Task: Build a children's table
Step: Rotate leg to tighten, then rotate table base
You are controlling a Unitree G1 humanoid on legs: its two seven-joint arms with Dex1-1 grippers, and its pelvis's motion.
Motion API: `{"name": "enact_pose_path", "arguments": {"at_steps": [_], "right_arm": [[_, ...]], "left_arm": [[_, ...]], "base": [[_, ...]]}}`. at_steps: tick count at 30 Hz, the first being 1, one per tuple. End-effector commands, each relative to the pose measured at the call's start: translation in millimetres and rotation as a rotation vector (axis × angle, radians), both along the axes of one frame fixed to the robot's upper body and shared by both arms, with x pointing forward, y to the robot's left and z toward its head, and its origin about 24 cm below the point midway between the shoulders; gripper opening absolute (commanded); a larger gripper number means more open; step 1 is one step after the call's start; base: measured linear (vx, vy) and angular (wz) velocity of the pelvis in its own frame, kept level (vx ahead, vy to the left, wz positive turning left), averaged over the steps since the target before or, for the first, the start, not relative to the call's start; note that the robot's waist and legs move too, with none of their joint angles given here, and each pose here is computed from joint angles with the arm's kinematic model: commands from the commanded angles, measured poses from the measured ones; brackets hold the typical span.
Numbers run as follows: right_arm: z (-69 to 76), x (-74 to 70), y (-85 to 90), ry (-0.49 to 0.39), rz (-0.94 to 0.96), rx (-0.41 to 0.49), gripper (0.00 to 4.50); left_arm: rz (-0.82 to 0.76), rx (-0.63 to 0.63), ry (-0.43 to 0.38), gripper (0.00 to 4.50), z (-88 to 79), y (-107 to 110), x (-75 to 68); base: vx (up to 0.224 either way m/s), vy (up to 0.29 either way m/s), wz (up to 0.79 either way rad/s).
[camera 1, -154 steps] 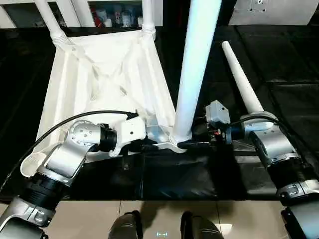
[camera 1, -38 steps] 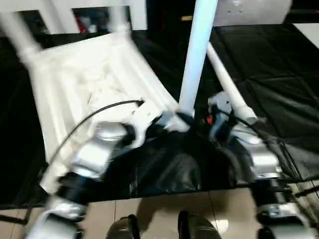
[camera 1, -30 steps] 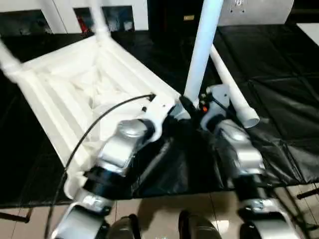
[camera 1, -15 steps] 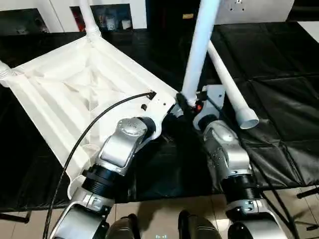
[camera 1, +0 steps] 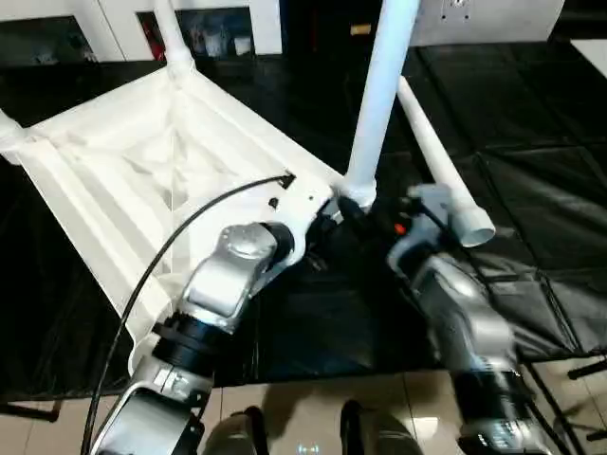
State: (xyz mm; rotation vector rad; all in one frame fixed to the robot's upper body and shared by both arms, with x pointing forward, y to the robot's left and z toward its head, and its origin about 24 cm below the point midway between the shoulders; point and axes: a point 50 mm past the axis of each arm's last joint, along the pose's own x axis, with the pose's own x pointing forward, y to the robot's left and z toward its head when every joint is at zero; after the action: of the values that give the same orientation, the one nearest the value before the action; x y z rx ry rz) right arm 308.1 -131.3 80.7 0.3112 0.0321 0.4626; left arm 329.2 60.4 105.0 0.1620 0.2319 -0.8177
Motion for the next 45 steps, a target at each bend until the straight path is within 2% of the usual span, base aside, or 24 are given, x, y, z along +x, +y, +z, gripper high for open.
{"name": "enact_pose_path", "arguments": {"at_steps": [1,2,3,6,8,10,11,12,13,14,15,17,18,22,23,24,25,26,27,33,37,41,45], "right_arm": [[14.0,-2.9,-4.8,-0.057,-0.006,0.055,4.5],[15.3,-3.2,-5.9,-0.065,-0.011,0.061,4.5],[29.3,-2.0,-18.5,-0.133,-0.131,0.129,4.5],[37.5,-2.8,-21.5,-0.147,-0.146,0.17,4.5],[38.4,-3.3,-19.5,-0.137,-0.122,0.129,4.5],[34.0,-5.1,-13.9,-0.103,-0.057,0.036,4.5],[28.7,-7.3,-9.4,-0.08,0.0,-0.066,4.5],[24.3,-8.9,-6.3,-0.075,0.037,-0.163,4.5],[22.1,-9.7,-4.8,-0.07,0.057,-0.198,4.5],[15.9,-12.1,-1.0,-0.058,0.108,-0.285,4.5],[15.3,-12.5,-0.3,-0.053,0.114,-0.287,4.5],[12.9,-14.3,4.0,-0.025,0.148,-0.284,4.5],[12.6,-15.6,6.4,-0.016,0.171,-0.286,4.5],[5.0,-22.6,11.5,0.036,0.271,-0.412,4.5],[4.2,-22.5,11.4,0.04,0.27,-0.417,4.5],[1.7,-21.2,11.4,0.044,0.26,-0.433,4.5],[1.7,-21.2,11.4,0.044,0.26,-0.433,4.5],[0.5,-20.3,11.7,0.043,0.253,-0.445,4.5],[-1.7,-18.9,13.7,0.049,0.235,-0.455,4.5],[-3.2,-19.8,20.3,0.065,0.253,-0.462,4.5],[-4.2,-15.1,23.5,0.06,0.253,-0.482,4.5],[-5.4,-8.1,25.9,0.052,0.243,-0.494,4.5],[-9.7,0.0,34.5,0.059,0.263,-0.508,4.5]], "left_arm": [[-0.037,-0.076,-0.077,0.76,12.6,-1.0,-2.1],[-0.036,-0.083,-0.085,0.76,13.5,-0.8,-2.2],[-0.1,-0.26,-0.07,0.76,22.4,-2.3,-11.7],[-0.075,-0.34,-0.065,0.76,25.9,6.9,-14.1],[-0.052,-0.343,-0.079,0.76,28.9,17.1,-15.1],[-0.035,-0.304,-0.105,0.76,33.1,30.0,-16.3],[-0.017,-0.238,-0.125,0.76,34.3,40.7,-17.1],[-0.002,-0.173,-0.141,0.5,34.0,50.0,-18.0],[0.001,-0.144,-0.145,0.41,33.5,54.9,-19.0],[0.006,-0.071,-0.154,0.41,32.7,67.4,-22.3],[0.013,-0.055,-0.155,0.36,32.5,71.5,-23.2],[0.051,0.032,-0.16,0.09,32.4,93.5,-28.7],[0.063,0.074,-0.162,0.09,33.3,105.2,-32.3],[0.228,0.355,-0.064,0.0,39.3,177.3,-52.4],[0.245,0.376,-0.055,0.0,40.2,182.4,-53.7],[0.3,0.452,-0.032,0.0,42.3,197.8,-57.3],[0.3,0.452,-0.032,0.0,42.3,197.8,-57.3],[0.327,0.505,-0.03,0.0,43.1,206.1,-58.6],[0.41,0.587,-0.018,0.0,45.5,224.7,-60.6],[0.463,0.659,0.028,0.0,43.4,238.3,-65.9],[0.404,0.645,0.081,0.0,30.6,229.0,-69.6],[0.359,0.686,0.122,0.0,21.5,226.6,-72.3],[0.267,0.682,0.189,0.0,11.6,216.4,-78.3]], "base": [[0.0,0.0,0.0],[0.0,0.0,0.0],[0.0,0.0,0.0],[0.0,0.0,0.0],[0.0,0.0,0.0],[0.0,0.0,0.0],[0.0,0.0,0.0],[0.0,0.0,0.0],[0.0,0.0,0.0],[0.0,0.0,0.0],[0.0,0.0,0.0],[0.0,0.0,0.0],[0.0,0.0,0.0],[0.0,0.0,0.0],[0.0,0.0,0.0],[0.0,0.0,0.0],[0.0,0.0,0.0],[0.0,0.0,0.0],[0.0,0.0,0.0],[0.0,0.0,0.0],[0.0,0.0,0.0],[0.0,0.0,0.0],[0.0,0.0,0.0]]}}
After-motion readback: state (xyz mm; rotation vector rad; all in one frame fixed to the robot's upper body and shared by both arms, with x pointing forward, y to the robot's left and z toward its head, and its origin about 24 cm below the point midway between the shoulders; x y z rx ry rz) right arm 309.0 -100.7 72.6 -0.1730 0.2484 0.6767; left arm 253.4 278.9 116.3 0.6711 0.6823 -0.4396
